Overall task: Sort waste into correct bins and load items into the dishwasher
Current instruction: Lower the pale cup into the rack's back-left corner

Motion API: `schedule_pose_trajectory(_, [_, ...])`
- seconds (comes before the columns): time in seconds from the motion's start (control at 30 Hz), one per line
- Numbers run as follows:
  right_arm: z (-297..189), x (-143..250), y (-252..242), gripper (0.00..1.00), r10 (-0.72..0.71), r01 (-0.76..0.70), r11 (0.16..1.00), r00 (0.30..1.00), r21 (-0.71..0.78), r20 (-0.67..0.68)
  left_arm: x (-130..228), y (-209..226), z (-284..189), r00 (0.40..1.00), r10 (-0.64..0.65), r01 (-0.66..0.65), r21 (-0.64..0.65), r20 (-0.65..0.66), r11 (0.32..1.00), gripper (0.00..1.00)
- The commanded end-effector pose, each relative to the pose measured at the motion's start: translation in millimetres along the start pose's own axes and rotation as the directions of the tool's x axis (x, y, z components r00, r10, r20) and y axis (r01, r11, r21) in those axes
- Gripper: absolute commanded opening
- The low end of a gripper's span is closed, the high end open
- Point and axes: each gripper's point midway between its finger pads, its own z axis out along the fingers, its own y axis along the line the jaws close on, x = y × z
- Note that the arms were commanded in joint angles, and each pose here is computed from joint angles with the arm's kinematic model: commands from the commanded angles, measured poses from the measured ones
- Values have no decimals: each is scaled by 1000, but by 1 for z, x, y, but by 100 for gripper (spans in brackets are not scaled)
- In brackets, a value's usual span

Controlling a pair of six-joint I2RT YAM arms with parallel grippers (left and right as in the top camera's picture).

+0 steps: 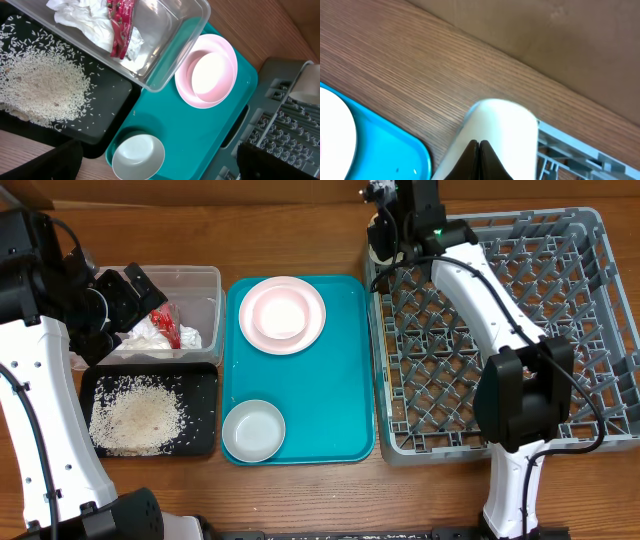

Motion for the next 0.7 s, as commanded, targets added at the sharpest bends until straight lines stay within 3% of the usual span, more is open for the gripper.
schedule_pose_trajectory(0.0, [-1,7,-10,4,19,-19,1000,999,22,-26,-1,-3,-3,1000,24,-24,12,11,1000,100])
schedule_pose_trajectory(0.67, [-16,41,-10,4,25,-18,999,983,41,-181,-3,-4,-3,1000,25,-26,15,17,1000,100])
